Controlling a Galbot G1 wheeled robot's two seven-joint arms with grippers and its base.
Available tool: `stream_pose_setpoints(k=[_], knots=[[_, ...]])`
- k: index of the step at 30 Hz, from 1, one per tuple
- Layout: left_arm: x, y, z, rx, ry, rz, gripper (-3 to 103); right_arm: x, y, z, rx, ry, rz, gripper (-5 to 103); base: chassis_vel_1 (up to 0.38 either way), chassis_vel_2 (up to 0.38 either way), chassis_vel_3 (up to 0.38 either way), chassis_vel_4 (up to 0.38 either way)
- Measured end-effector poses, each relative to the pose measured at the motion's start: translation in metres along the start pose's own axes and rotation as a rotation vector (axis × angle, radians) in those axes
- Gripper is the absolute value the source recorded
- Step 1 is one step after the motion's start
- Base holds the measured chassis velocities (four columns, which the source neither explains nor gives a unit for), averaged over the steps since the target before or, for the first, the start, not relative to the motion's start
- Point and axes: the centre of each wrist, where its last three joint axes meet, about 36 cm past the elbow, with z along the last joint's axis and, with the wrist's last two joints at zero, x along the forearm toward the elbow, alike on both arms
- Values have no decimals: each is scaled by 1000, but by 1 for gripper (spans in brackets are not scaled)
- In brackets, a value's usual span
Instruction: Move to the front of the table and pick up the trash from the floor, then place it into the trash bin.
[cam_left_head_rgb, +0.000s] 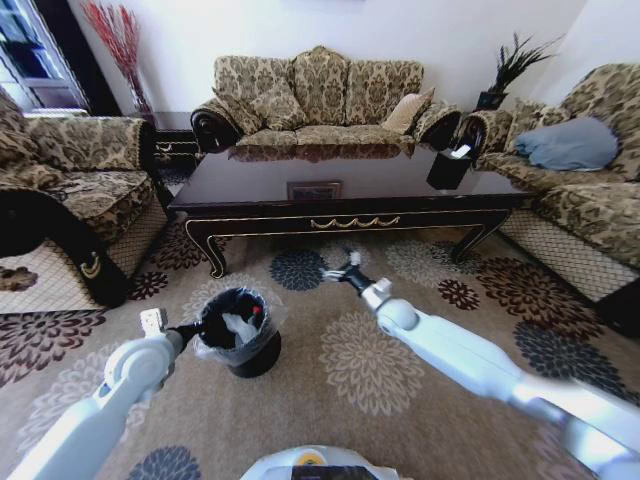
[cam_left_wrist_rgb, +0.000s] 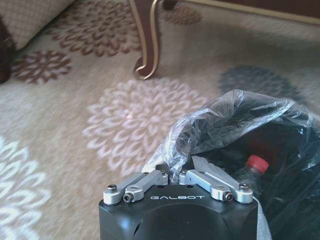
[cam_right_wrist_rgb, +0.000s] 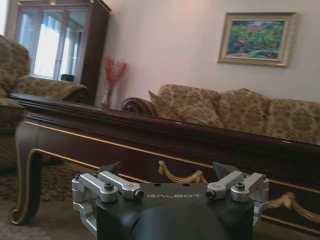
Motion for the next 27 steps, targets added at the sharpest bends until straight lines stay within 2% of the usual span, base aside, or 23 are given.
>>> stream_pose_setpoints(k=[4,12,16,22,27], knots=[[-4,23,14,38,13,-59,4,38,-16,22,11,49,104,100,0,0,0,0],[-12,46,24,75,-13,-94,4,59,-23,35,22,43,116,100,0,0,0,0],[-17,49,29,88,-13,-103,4,58,-24,36,29,39,119,100,0,0,0,0],[-26,50,40,106,-12,-126,4,58,-27,41,24,49,176,100,0,0,0,0],[-31,47,48,128,13,-140,4,64,-34,44,37,65,193,100,0,0,0,0]])
